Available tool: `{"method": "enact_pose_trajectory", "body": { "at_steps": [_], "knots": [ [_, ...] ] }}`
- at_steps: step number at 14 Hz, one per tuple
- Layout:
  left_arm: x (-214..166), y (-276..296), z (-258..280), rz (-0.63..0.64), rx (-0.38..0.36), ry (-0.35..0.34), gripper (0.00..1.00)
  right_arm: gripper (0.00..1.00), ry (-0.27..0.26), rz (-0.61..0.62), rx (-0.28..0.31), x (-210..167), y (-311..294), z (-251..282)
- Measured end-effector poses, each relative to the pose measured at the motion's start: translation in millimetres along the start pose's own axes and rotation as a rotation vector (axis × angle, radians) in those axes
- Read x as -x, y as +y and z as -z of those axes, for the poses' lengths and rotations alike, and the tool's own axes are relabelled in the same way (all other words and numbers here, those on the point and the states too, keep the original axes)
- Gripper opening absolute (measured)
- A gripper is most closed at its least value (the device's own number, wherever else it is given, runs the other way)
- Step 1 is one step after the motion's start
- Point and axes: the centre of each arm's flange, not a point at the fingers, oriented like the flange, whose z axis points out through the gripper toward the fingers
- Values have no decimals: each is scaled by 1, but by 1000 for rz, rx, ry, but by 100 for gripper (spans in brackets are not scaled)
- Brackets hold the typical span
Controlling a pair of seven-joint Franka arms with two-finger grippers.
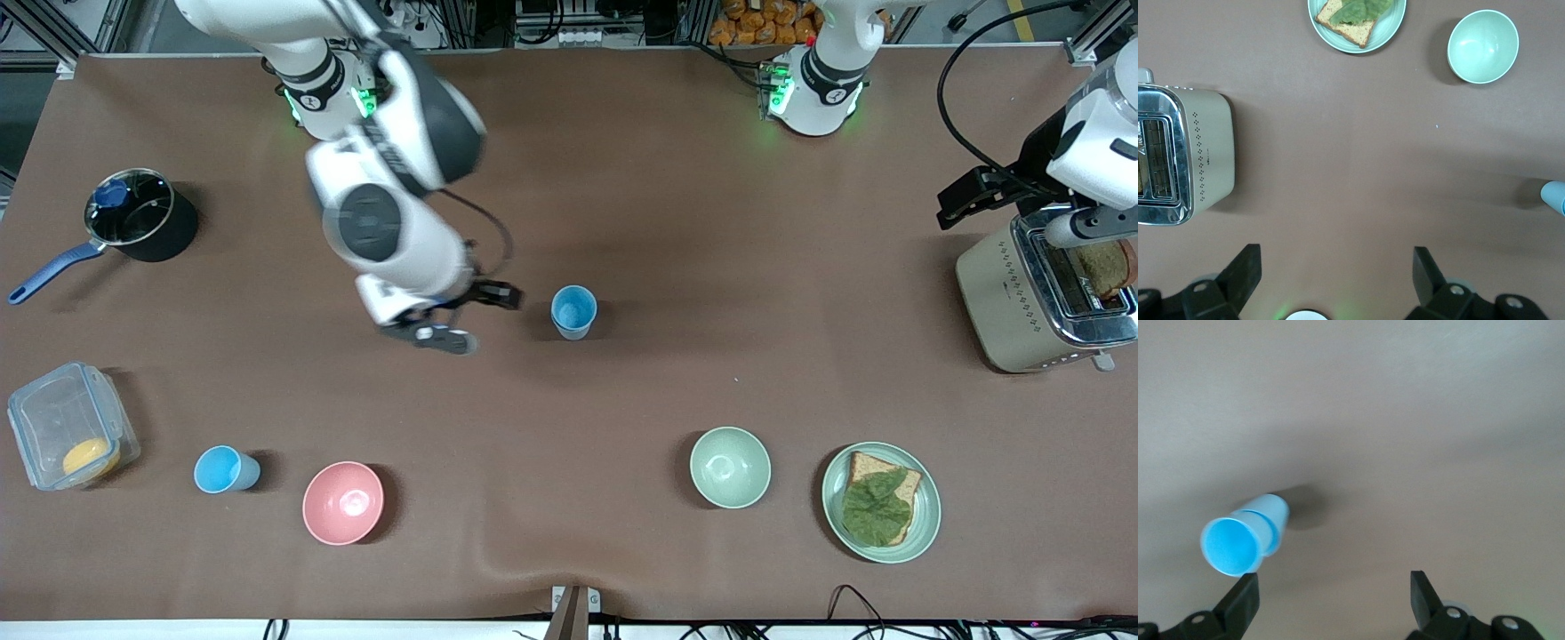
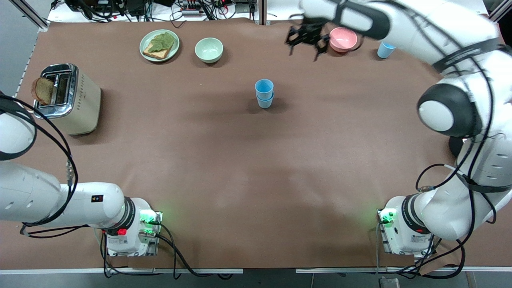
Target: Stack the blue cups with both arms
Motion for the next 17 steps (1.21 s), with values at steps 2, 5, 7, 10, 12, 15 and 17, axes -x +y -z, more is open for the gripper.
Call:
{"method": "enact_pose_trajectory", "body": {
  "at_steps": [2,5,7,10,12,15,17],
  "knots": [
    [0,0,0,1,0,1,100,100,-15,89,7,-14,52,18],
    [0,0,5,0,3,12,100,100,-5,211,45,-30,136,34],
    [1,1,12,-2,7,25,100,100,8,282,35,-39,191,52],
    [1,2,14,-4,8,31,100,100,47,304,8,-42,267,93],
    [1,2,15,-4,9,33,100,100,97,288,11,-26,296,130],
    [1,1,18,-2,11,39,100,100,169,294,62,7,305,175],
    [1,1,18,-1,11,39,100,100,161,300,78,20,303,190]
  ]
}}
